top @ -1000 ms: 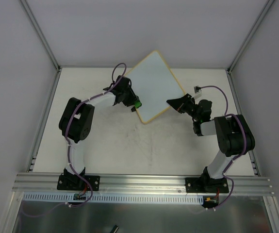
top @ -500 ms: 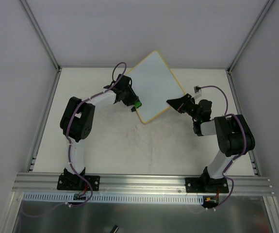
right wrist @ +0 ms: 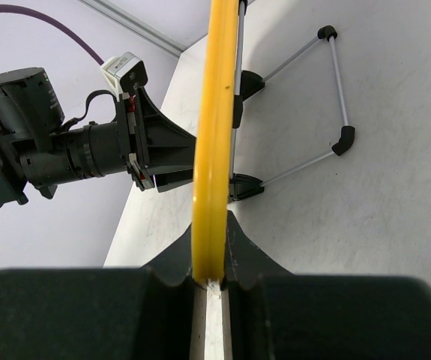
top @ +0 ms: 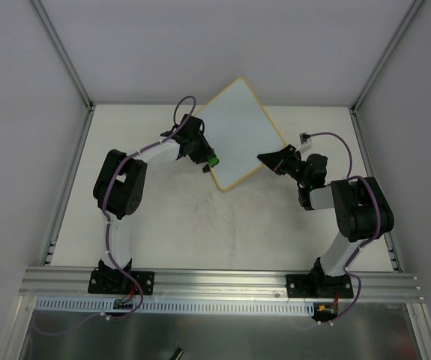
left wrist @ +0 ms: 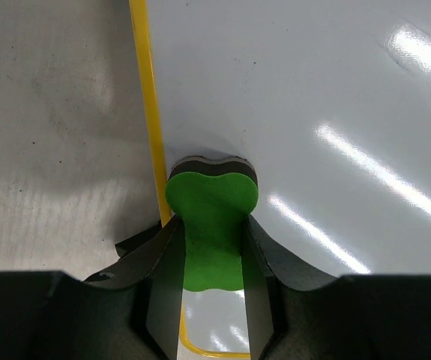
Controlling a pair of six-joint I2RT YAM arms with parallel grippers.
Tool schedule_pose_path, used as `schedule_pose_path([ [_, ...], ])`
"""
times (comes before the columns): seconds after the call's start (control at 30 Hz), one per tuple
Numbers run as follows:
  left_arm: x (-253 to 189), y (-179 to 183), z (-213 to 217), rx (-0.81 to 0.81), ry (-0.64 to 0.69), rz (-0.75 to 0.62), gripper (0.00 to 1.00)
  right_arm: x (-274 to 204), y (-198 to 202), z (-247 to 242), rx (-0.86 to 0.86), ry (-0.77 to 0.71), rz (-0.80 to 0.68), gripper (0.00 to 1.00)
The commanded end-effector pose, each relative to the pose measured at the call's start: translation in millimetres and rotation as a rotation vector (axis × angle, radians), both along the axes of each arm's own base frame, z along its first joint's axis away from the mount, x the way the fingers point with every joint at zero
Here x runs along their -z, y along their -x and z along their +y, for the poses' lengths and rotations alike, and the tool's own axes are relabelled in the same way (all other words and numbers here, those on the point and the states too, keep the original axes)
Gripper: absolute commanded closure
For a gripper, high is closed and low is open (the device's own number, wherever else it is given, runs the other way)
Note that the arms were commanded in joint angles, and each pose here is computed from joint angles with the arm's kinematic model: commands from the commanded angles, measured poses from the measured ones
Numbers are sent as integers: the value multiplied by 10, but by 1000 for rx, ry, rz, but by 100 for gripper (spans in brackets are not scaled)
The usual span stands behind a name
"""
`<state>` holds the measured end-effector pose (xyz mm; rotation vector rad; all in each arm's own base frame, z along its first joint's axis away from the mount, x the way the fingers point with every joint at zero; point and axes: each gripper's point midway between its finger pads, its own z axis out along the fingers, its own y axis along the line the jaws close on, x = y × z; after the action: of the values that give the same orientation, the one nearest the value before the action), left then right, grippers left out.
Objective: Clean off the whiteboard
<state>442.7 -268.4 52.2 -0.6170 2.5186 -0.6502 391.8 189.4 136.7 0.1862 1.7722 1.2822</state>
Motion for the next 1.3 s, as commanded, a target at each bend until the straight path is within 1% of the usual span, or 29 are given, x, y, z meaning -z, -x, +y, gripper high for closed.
schedule_pose_path([
  [0.0, 830, 427, 317, 12, -218, 210, 100, -451, 230, 302, -168, -59, -142, 100],
  [0.1, 820, 414, 293, 16, -223, 201, 100, -451, 236, 309, -171, -59, -142, 100],
  [0.23, 754, 351, 100, 115, -231, 153, 100, -457, 234, 310, -171, -60, -143, 100],
  [0.3, 670, 295, 14, 128, -227, 123, 100, -451, 235, 311, -173, -60, -141, 100],
  [0.43, 489, 177, -141, 169, -282, 26, 100, -451, 233, 310, -171, -61, -140, 100],
  [0.47, 397, 145, -238, 200, -292, -13, 100, -445, 229, 309, -170, -59, -140, 100],
  [0.6, 227, 84, -425, 251, -303, -81, 100, -450, 231, 312, -173, -60, -141, 100],
  [0.87, -49, -24, -789, 308, -192, -132, 100, -456, 236, 311, -173, -59, -144, 100],
  [1.0, -180, -92, -900, 317, -150, -158, 100, -457, 240, 310, -173, -59, -144, 100],
  [1.13, -324, -132, -1065, 352, -85, -178, 100, -463, 237, 304, -171, -59, -145, 100],
  [1.17, -417, -149, -1144, 374, -58, -196, 100, -463, 241, 310, -173, -59, -145, 100],
  [1.23, -449, -168, -1210, 396, -34, -203, 100, -465, 243, 311, -174, -59, -147, 100],
  [1.27, -565, -187, -1278, 417, -6, -225, 100, -457, 243, 305, -173, -58, -144, 100],
])
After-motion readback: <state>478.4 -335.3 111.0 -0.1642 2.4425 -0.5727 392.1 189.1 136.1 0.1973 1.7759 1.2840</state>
